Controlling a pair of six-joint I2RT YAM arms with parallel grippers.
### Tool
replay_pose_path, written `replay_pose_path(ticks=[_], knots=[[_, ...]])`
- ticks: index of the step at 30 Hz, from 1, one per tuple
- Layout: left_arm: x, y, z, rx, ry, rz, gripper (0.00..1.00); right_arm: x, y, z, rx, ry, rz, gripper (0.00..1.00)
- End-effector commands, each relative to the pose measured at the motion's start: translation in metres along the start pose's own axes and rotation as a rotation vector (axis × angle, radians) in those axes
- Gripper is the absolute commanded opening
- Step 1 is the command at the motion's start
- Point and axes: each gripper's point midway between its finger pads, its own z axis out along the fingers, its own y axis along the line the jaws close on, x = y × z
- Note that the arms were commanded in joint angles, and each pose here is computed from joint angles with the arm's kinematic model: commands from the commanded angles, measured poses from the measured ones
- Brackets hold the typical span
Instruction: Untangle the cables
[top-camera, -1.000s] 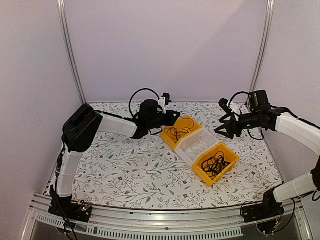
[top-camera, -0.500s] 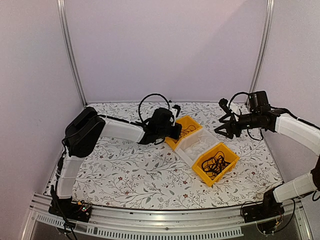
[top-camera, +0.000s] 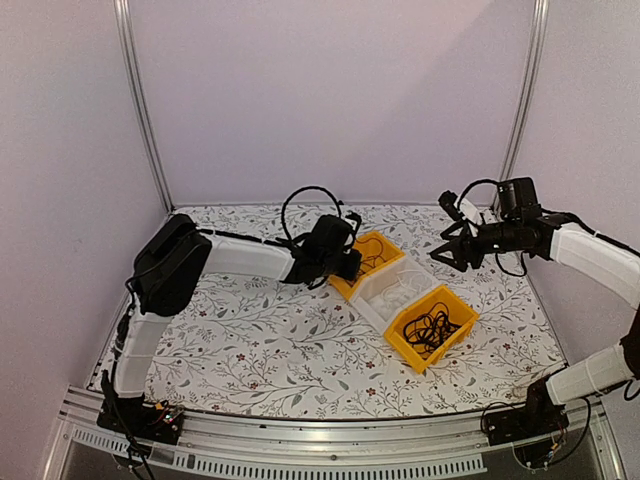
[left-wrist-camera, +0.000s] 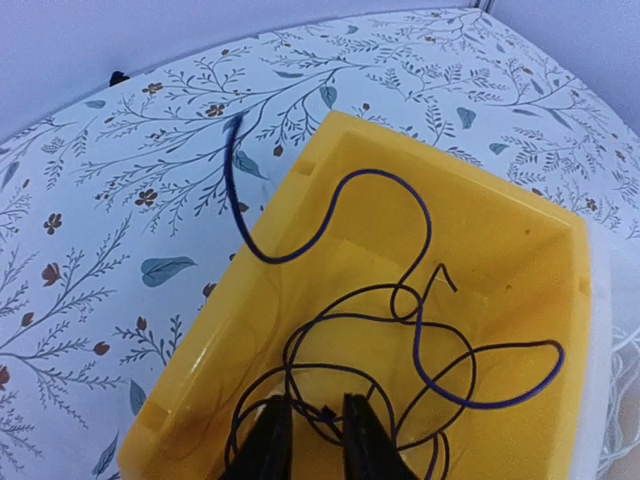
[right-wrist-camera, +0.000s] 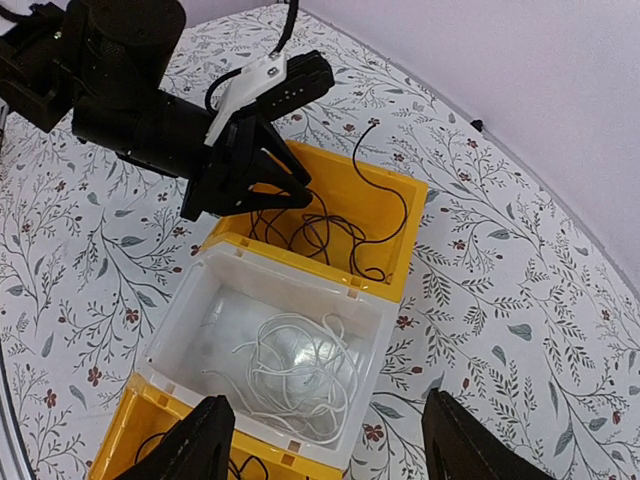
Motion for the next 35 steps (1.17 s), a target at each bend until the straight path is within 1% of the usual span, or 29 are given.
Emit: replay_pose_path(ticks=[1, 3, 4, 7, 9, 13, 15, 17, 20, 23, 25, 26, 28, 30, 31, 32, 35], knots=[[-0.039, -0.003, -0.034, -0.004, -0.047, 0.020, 0.27, -0.033, -0.035, -0.011, 0.106, -0.054, 0.018, 0.69], [-0.050, -0.001, -0.044, -0.016, -0.063, 0.018, 0.34, -0.040, -0.043, -0.013, 0.118, -0.055, 0.030, 0.71], [-0.056, 0.001, -0.049, -0.020, -0.074, 0.016, 0.36, -0.042, -0.046, -0.012, 0.120, -0.050, 0.036, 0.71], [-0.066, 0.005, -0.067, -0.023, -0.095, 0.023, 0.39, -0.051, -0.054, -0.014, 0.138, -0.050, 0.033, 0.72], [-0.069, 0.008, -0.079, -0.027, -0.103, 0.030, 0.40, -0.057, -0.059, -0.018, 0.158, -0.054, 0.029, 0.75], [-0.085, 0.017, -0.110, -0.042, -0.142, 0.058, 0.43, -0.073, -0.075, -0.033, 0.232, -0.081, 0.025, 0.86], [-0.098, 0.023, -0.129, -0.046, -0.173, 0.078, 0.47, -0.084, -0.085, -0.046, 0.270, -0.121, 0.042, 0.92], [-0.091, 0.033, -0.140, -0.057, -0.142, 0.096, 0.52, -0.093, -0.093, -0.060, 0.296, -0.165, 0.068, 0.98], [-0.074, 0.047, -0.146, -0.059, -0.091, 0.085, 0.53, -0.104, -0.095, -0.074, 0.301, -0.215, 0.102, 0.99], [-0.048, 0.061, -0.149, -0.047, -0.040, 0.028, 0.53, -0.113, -0.093, -0.085, 0.299, -0.240, 0.130, 0.99], [-0.030, 0.065, -0.154, -0.023, -0.018, -0.004, 0.54, -0.121, -0.096, -0.096, 0.340, -0.261, 0.156, 0.99], [-0.028, 0.067, -0.160, -0.018, -0.018, -0.010, 0.54, -0.125, -0.102, -0.105, 0.386, -0.272, 0.170, 0.99], [-0.033, 0.073, -0.176, -0.025, -0.032, -0.006, 0.56, -0.132, -0.115, -0.123, 0.496, -0.300, 0.218, 0.99], [-0.047, 0.086, -0.199, -0.070, -0.066, 0.001, 0.62, -0.136, -0.123, -0.140, 0.589, -0.322, 0.237, 0.99], [-0.057, 0.097, -0.212, -0.103, -0.093, -0.003, 0.67, -0.136, -0.124, -0.145, 0.612, -0.332, 0.228, 0.99], [-0.064, 0.105, -0.223, -0.126, -0.116, -0.005, 0.70, -0.140, -0.121, -0.152, 0.626, -0.347, 0.203, 0.99], [-0.081, 0.124, -0.248, -0.137, -0.166, -0.022, 0.75, -0.135, -0.116, -0.151, 0.612, -0.349, 0.205, 0.99]])
